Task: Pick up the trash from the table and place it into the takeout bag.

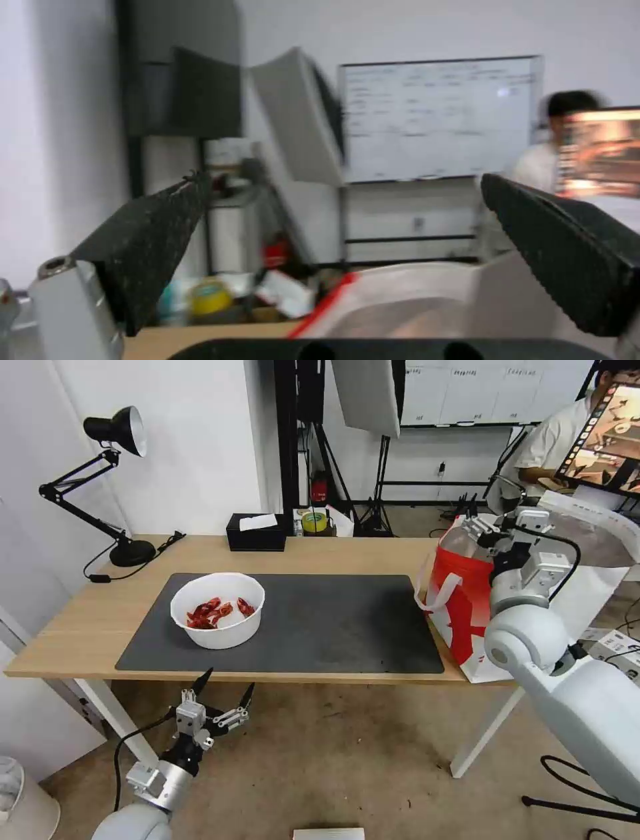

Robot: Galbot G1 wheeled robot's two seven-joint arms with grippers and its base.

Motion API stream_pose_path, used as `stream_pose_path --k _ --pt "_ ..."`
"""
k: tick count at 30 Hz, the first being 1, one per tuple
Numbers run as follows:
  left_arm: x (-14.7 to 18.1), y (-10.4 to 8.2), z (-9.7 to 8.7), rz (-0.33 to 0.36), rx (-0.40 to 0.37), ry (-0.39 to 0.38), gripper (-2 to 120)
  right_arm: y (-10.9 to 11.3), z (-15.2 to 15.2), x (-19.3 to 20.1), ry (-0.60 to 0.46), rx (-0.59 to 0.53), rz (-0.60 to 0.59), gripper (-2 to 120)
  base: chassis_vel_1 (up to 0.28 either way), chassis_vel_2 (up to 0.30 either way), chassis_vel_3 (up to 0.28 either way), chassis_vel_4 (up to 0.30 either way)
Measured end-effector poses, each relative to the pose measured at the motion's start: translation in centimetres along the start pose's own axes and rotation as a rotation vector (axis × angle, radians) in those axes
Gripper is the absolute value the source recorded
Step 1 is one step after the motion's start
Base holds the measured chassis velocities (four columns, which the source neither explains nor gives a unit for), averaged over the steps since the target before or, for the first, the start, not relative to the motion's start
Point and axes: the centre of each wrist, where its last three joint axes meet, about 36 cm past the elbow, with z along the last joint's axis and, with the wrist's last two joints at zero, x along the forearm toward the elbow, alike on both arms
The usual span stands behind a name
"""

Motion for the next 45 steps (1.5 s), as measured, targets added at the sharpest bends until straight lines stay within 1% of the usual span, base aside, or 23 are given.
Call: stream_pose_path --k 2,3,6,7,9,11,12,14,15,19,22,24,25,28,29,31,32,34,38,45 --pt "0.0 0.0 0.0 -0.001 0.000 -0.001 100 0.1 0.5 1.6 0.019 -0.038 -0.112 100 0.000 0.000 0.000 0.000" --pt "0.0 0.0 0.0 -0.001 0.000 -0.001 100 0.1 0.5 1.6 0.019 -0.038 -0.112 100 0.000 0.000 0.000 0.000" --pt "0.1 0.0 0.0 -0.003 -0.002 -0.003 100 0.2 1.1 4.1 0.043 -0.078 -0.253 100 0.000 0.000 0.000 0.000" --pt "0.1 0.0 0.0 -0.003 -0.002 -0.003 100 0.2 1.1 4.1 0.043 -0.078 -0.253 100 0.000 0.000 0.000 0.000" --pt "0.1 0.2 -0.1 -0.006 -0.005 -0.004 100 0.3 1.6 5.7 0.050 -0.086 -0.320 100 0.000 0.000 0.000 0.000" --pt "0.1 0.2 -0.1 -0.008 -0.006 -0.005 100 0.2 1.8 6.2 0.050 -0.082 -0.338 100 0.000 0.000 0.000 0.000" --pt "0.1 0.3 -0.1 -0.009 -0.007 -0.006 100 0.1 2.2 7.2 0.055 -0.076 -0.379 100 0.000 0.000 0.000 0.000" --pt "0.2 0.3 -0.2 -0.012 -0.008 -0.008 100 -0.3 2.8 8.5 0.070 -0.080 -0.421 100 0.000 0.000 0.000 0.000" --pt "0.2 0.3 -0.2 -0.012 -0.008 -0.008 100 -0.3 2.8 8.5 0.070 -0.080 -0.421 100 0.000 0.000 0.000 0.000" --pt "0.5 0.5 -0.3 -0.020 -0.014 -0.007 100 -2.2 5.3 11.8 0.128 -0.080 -0.499 100 0.000 0.000 0.000 0.000" --pt "0.6 0.6 -0.4 -0.020 -0.016 -0.007 100 -2.7 5.9 12.7 0.138 -0.076 -0.509 100 0.000 0.000 0.000 0.000" --pt "0.7 0.6 -0.4 -0.021 -0.018 -0.008 100 -3.5 7.4 14.7 0.157 -0.077 -0.505 100 0.000 0.000 0.000 0.000" --pt "0.7 0.6 -0.4 -0.021 -0.018 -0.008 100 -3.5 7.4 14.7 0.157 -0.077 -0.505 100 0.000 0.000 0.000 0.000" --pt "0.8 0.6 -0.5 -0.021 -0.017 -0.007 100 -4.2 10.1 17.8 0.180 -0.065 -0.468 100 0.000 0.000 0.000 0.000" --pt "0.8 0.6 -0.5 -0.021 -0.017 -0.007 100 -4.2 10.1 17.8 0.180 -0.065 -0.468 100 0.000 0.000 0.000 0.000" --pt "0.9 0.5 -0.5 -0.021 -0.015 -0.005 100 -4.3 11.9 20.5 0.216 -0.066 -0.444 100 0.000 0.000 0.000 0.000" --pt "0.9 0.5 -0.5 -0.021 -0.015 -0.005 100 -4.3 11.9 20.5 0.216 -0.066 -0.444 100 0.000 0.000 0.000 0.000" --pt "1.0 0.4 -0.4 -0.021 -0.014 -0.007 100 -4.4 12.7 22.1 0.236 -0.063 -0.429 100 0.000 0.000 0.000 0.000" --pt "1.1 0.2 -0.3 -0.020 -0.015 -0.008 100 -4.4 13.5 23.3 0.248 -0.047 -0.421 100 0.000 0.000 0.000 0.000" --pt "1.4 0.0 -0.2 -0.018 -0.016 -0.007 100 -4.0 13.9 24.0 0.244 -0.028 -0.411 100 0.000 0.000 0.000 0.000"
